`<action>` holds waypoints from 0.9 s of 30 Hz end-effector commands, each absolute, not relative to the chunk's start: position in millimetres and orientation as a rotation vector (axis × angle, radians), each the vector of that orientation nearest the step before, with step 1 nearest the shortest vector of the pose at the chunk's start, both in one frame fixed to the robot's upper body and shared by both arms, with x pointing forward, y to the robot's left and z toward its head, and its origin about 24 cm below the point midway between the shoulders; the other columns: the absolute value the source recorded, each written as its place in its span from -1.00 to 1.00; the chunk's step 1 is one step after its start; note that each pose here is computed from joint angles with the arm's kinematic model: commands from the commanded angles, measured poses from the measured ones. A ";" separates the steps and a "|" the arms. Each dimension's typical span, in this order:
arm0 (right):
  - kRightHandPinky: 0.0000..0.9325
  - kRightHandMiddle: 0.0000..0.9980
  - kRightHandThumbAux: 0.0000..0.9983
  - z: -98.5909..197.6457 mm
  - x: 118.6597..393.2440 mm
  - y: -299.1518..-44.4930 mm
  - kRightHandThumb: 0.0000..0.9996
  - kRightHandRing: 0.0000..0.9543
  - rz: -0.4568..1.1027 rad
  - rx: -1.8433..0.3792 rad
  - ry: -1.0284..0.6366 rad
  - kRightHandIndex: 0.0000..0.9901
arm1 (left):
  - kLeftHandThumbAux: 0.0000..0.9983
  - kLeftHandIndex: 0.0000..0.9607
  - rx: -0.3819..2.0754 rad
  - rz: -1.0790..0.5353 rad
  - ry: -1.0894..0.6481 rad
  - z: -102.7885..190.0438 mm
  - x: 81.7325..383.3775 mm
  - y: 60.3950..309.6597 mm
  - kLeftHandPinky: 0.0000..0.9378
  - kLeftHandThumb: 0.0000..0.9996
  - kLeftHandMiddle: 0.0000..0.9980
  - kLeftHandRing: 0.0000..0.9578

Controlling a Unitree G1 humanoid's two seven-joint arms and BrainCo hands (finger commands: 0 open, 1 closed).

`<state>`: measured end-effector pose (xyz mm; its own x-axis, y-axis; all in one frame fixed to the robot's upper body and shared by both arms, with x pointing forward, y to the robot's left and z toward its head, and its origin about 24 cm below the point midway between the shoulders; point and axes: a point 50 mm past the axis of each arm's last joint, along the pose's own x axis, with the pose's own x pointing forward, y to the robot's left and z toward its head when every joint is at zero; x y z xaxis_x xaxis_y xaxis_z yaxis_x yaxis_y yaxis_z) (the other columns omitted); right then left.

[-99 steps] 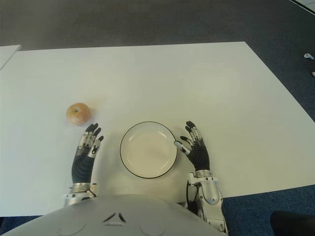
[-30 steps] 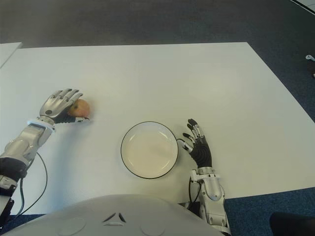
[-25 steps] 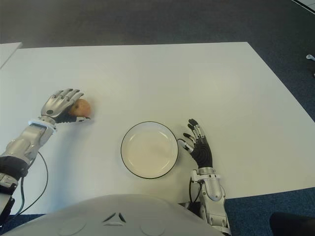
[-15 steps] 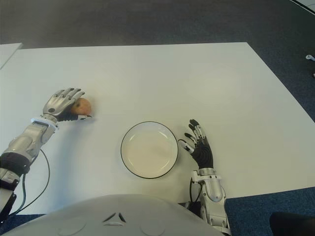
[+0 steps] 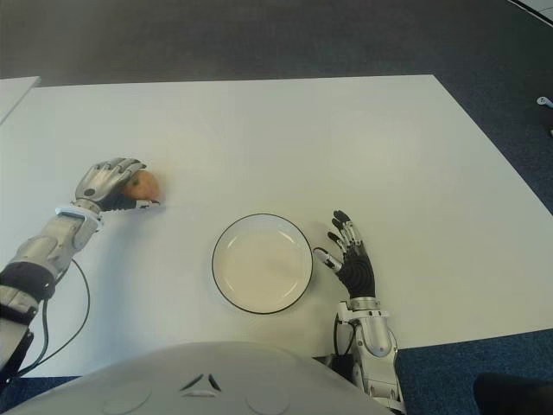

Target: Put the apples into the plate.

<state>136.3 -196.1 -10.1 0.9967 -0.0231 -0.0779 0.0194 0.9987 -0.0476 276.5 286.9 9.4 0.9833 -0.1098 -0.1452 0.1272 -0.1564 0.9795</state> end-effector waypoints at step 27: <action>-1.00 -1.00 0.18 -27.6 131.5 -208.4 -0.93 -1.00 -0.044 -0.010 0.149 -0.97 | 0.34 -0.17 1.446 -0.310 -0.055 -5.5 273.6 241.5 0.64 0.71 0.06 0.74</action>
